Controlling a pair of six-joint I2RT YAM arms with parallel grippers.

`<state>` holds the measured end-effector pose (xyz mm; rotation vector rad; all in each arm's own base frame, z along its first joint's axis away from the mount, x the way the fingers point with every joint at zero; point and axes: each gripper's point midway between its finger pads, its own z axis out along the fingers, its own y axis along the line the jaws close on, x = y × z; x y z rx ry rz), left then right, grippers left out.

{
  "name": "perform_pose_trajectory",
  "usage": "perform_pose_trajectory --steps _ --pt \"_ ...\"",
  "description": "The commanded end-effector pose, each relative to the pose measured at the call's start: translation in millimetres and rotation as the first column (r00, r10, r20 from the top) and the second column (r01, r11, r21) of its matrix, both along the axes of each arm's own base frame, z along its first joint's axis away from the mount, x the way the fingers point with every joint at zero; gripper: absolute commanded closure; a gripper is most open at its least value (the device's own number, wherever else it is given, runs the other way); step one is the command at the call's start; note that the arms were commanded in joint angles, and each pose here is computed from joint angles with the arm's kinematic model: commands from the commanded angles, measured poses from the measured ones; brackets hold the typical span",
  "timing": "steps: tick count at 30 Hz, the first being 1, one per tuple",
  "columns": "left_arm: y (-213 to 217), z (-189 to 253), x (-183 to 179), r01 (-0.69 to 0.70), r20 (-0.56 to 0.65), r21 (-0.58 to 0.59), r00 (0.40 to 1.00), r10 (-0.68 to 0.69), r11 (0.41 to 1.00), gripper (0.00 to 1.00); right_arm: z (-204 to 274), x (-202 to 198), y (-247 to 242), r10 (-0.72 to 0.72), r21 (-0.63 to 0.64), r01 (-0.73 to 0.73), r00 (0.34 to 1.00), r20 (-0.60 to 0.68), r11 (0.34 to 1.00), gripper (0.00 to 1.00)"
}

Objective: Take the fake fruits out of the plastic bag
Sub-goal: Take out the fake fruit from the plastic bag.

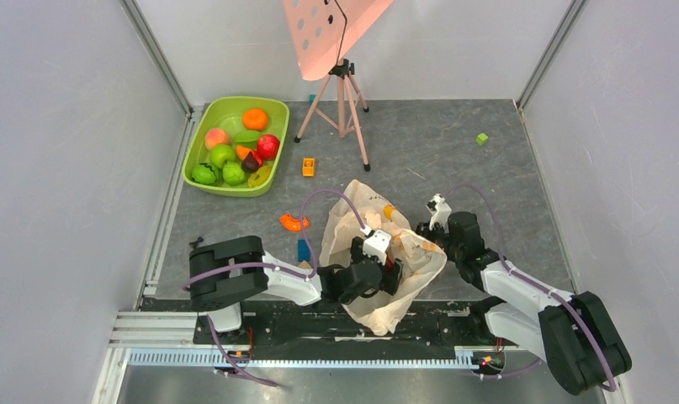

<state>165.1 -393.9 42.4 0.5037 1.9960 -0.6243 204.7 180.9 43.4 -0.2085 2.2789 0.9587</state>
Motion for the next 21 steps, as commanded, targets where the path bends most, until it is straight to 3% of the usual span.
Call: perform_pose_trajectory --steps 1,7,13,21 --pt "-10 13 12 0.004 0.045 -0.029 0.999 -0.002 1.000 0.00 20 -17 22 0.146 0.129 -0.149 0.989 0.033 0.980 0.74" --pt "-7 8 19 -0.019 0.052 -0.008 0.998 0.019 1.000 0.01 24 -29 26 0.196 0.156 -0.199 0.980 0.033 0.968 0.83" --pt "-3 3 25 -0.051 0.044 0.008 0.998 0.051 0.999 0.20 29 -29 21 0.185 0.130 -0.192 0.981 0.064 0.973 0.85" --pt "10 20 15 -0.025 0.012 0.001 1.000 0.025 1.000 0.31 33 -12 8 0.076 0.065 -0.084 0.990 0.120 0.994 0.87"
